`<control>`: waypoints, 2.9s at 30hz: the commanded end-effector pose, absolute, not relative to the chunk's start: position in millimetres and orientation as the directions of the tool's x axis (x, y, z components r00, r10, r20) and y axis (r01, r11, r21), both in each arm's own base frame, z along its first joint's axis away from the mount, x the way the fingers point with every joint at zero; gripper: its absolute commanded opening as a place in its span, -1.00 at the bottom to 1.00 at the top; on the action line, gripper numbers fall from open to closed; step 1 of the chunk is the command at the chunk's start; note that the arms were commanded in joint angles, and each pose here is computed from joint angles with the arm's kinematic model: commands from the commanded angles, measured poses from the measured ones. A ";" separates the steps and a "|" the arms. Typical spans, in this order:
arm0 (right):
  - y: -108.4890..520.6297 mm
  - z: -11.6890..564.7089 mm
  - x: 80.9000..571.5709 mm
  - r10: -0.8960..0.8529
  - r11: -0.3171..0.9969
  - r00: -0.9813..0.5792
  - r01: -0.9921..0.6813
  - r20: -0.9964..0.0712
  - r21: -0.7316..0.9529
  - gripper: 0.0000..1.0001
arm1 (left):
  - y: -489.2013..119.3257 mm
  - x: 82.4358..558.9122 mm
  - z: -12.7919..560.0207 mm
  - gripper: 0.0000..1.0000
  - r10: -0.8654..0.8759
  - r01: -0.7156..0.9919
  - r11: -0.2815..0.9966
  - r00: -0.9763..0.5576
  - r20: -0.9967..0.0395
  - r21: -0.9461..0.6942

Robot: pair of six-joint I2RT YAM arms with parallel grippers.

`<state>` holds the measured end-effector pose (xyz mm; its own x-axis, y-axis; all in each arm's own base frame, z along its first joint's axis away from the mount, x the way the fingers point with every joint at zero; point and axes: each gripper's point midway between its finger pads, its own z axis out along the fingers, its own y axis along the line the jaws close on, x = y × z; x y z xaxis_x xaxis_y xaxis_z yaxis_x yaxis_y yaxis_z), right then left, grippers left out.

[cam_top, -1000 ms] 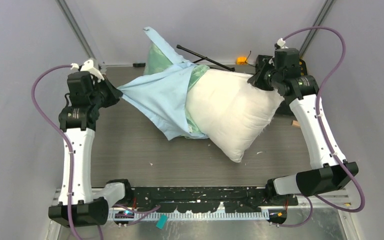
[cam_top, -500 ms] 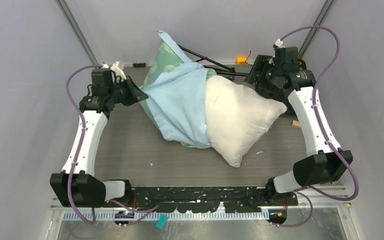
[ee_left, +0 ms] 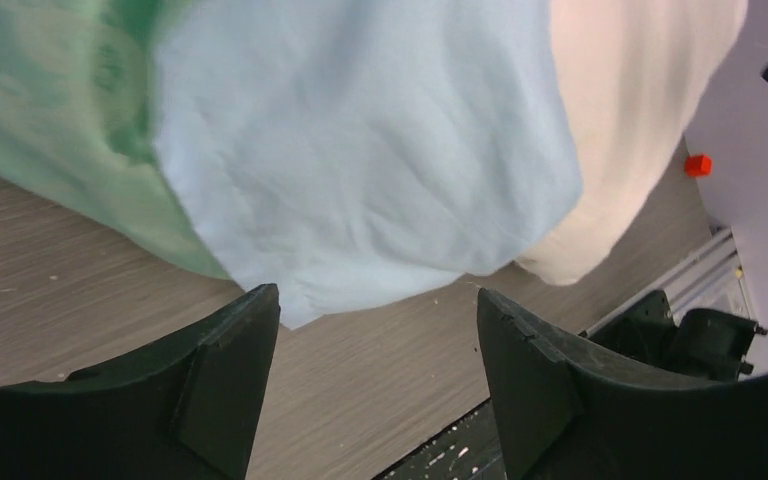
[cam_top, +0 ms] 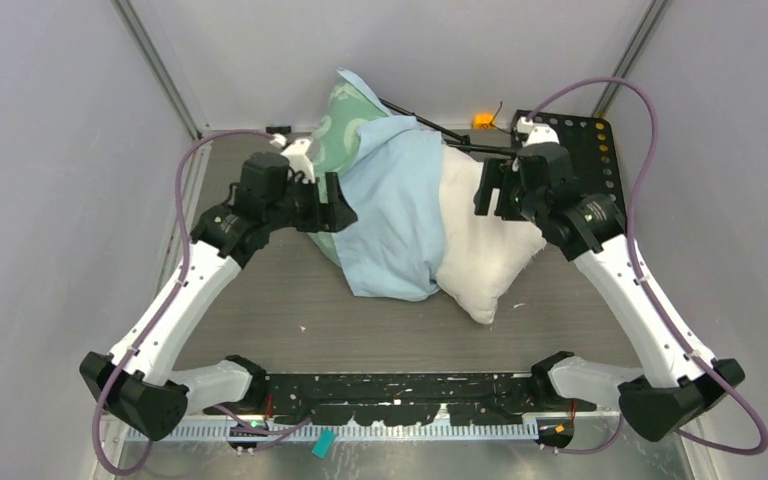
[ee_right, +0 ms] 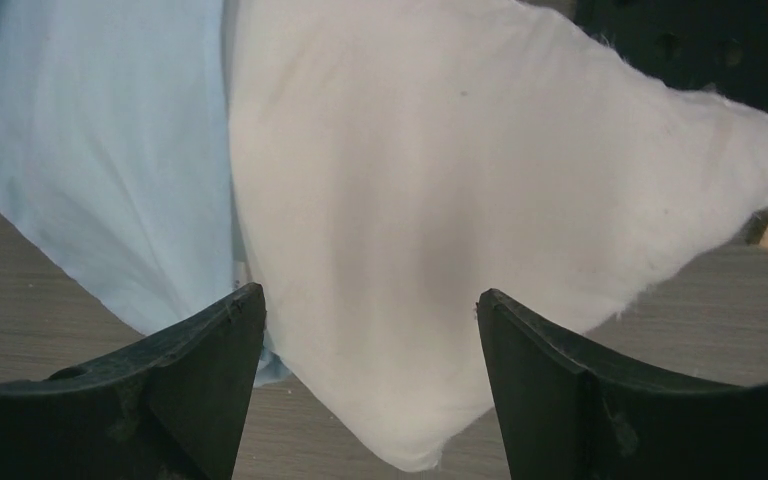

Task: Remove the pillowcase from the pillow

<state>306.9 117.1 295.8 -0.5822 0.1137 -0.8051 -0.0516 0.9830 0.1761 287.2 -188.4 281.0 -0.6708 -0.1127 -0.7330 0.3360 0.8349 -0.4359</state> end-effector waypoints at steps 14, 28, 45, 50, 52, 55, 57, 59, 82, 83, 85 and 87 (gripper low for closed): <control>95.6 190.1 230.1 0.460 0.879 -0.574 0.188 -0.677 0.438 0.85 | -333.7 227.4 181.0 1.00 0.064 0.479 0.785 -0.693 -0.718 -0.393; 122.2 133.4 229.9 0.540 0.809 -0.625 0.202 -0.563 0.552 0.38 | -371.9 249.3 101.9 0.81 0.092 0.426 0.856 -0.682 -0.725 -0.292; 21.0 221.3 225.4 0.408 0.887 -0.343 0.367 -0.846 0.279 -1.00 | -150.9 329.0 147.1 -1.00 -0.072 0.048 0.990 -0.641 -0.764 -0.134; -13.3 253.6 219.1 0.453 0.803 -0.169 0.503 -0.875 0.319 -1.00 | -79.4 332.4 181.0 -1.00 -0.281 -0.099 0.955 -0.589 -0.758 -0.278; -6.5 259.8 226.0 0.434 0.828 -0.190 0.470 -0.880 0.307 -1.00 | -52.2 331.3 197.2 -1.00 -0.370 -0.163 0.926 -0.569 -0.734 -0.341; 22.4 253.4 238.9 0.381 0.899 -0.319 0.348 -0.868 0.267 -0.94 | -58.3 330.4 214.4 -1.00 -0.396 -0.125 0.910 -0.544 -0.740 -0.395; 47.0 251.5 244.4 0.328 0.940 -0.418 0.230 -0.847 0.251 -0.46 | -73.1 330.2 224.3 -1.00 -0.396 -0.044 0.895 -0.540 -0.743 -0.445; 63.5 255.4 247.2 0.284 0.959 -0.478 0.146 -0.831 0.244 0.41 | -87.3 325.6 227.8 -0.98 -0.386 0.021 0.875 -0.572 -0.723 -0.484; 202.7 236.3 275.4 -0.233 0.945 -0.658 -0.328 -0.716 -0.005 0.81 | -182.1 290.7 287.9 0.99 0.168 0.402 0.914 -0.479 -0.862 -0.045; 204.0 227.9 278.5 -0.242 0.946 -0.662 -0.325 -0.709 -0.020 0.82 | -189.3 292.2 285.0 0.99 0.188 0.420 0.907 -0.474 -0.860 -0.033; 204.9 211.0 282.2 -0.257 0.947 -0.675 -0.318 -0.692 -0.041 0.82 | -202.1 296.2 275.9 0.99 0.228 0.451 0.893 -0.472 -0.852 -0.011; 204.5 194.5 283.1 -0.265 0.948 -0.688 -0.314 -0.676 -0.052 0.82 | -209.2 302.4 263.6 0.99 0.250 0.454 0.891 -0.493 -0.833 -0.002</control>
<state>268.4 205.7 199.7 -0.7256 -0.2632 -0.6358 -0.3350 0.9422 -0.0078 289.0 -197.1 262.3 -0.5315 0.1970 -0.8238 0.4280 0.9018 -0.0605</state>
